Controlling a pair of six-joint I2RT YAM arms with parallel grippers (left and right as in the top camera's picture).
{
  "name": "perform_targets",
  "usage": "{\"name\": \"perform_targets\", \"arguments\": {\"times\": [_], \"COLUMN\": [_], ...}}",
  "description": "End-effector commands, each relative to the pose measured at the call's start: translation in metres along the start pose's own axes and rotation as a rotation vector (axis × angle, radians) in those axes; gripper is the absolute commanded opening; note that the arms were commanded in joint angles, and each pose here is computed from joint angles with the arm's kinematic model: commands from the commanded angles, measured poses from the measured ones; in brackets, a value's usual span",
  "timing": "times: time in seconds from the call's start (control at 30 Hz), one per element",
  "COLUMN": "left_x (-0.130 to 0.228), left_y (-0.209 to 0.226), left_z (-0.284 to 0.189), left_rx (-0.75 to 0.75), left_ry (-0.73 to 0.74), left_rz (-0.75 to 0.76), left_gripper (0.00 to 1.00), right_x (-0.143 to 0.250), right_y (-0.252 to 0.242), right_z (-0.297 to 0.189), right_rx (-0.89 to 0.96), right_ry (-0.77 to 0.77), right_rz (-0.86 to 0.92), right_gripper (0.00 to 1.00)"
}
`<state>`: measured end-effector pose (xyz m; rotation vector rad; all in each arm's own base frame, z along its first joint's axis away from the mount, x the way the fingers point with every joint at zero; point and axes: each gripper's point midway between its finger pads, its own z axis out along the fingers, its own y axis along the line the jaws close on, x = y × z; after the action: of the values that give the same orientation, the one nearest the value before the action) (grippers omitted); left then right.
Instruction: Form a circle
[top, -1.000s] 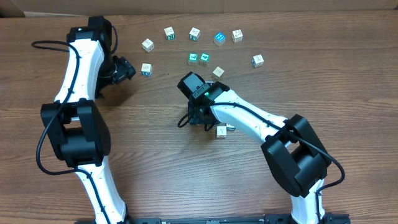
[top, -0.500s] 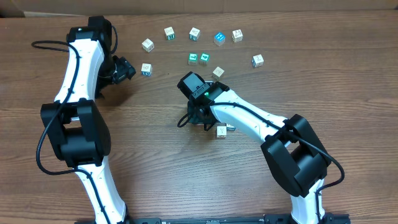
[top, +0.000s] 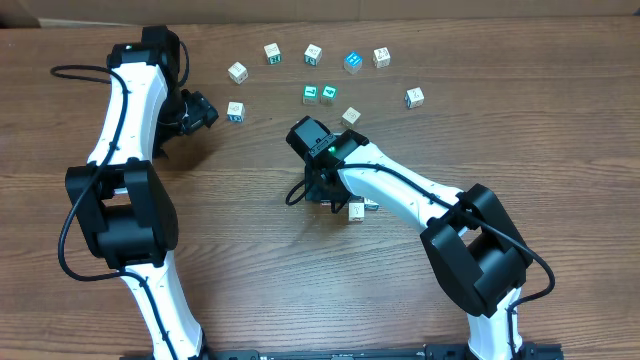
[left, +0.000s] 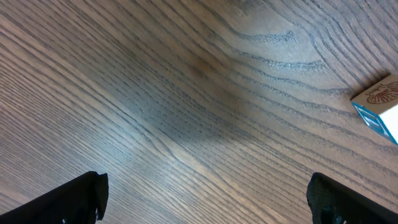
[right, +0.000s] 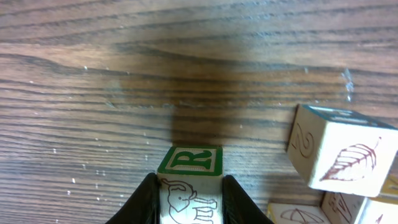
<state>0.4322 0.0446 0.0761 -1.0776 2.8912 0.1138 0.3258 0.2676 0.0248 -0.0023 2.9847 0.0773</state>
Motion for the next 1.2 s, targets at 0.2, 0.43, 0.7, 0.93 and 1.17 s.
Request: {"name": "perform_targets", "arguments": {"times": [0.2,0.43,0.7,0.93,1.17], "left_x": [-0.002,-0.002,-0.002,-0.002,-0.002], "left_y": [-0.004,-0.004,-0.004,-0.004,-0.004], "left_z": [-0.003,-0.003,-0.003,-0.003,-0.003], "left_rx": [0.009,0.009,0.009,0.009,0.009], "left_ry": [-0.011,-0.011,-0.011,-0.011,-0.011], "left_rz": [0.019,0.019,0.019,0.019,0.019], "left_gripper": [1.0,0.99,0.99,1.0,1.0], "right_x": [-0.004,-0.015,-0.046,-0.083,-0.091], "right_y": [-0.009,0.0,-0.001,-0.063,-0.169], "right_z": [0.001,-0.011,-0.054,-0.094,-0.094], "right_rx": [0.051,0.023,0.039,0.097,0.213], "right_ry": [-0.015,-0.047,-0.168,-0.224,-0.127], "right_rz": [0.044,0.046,0.034,0.183,0.397], "right_gripper": [0.29,0.41,0.5,0.55,0.7]}}
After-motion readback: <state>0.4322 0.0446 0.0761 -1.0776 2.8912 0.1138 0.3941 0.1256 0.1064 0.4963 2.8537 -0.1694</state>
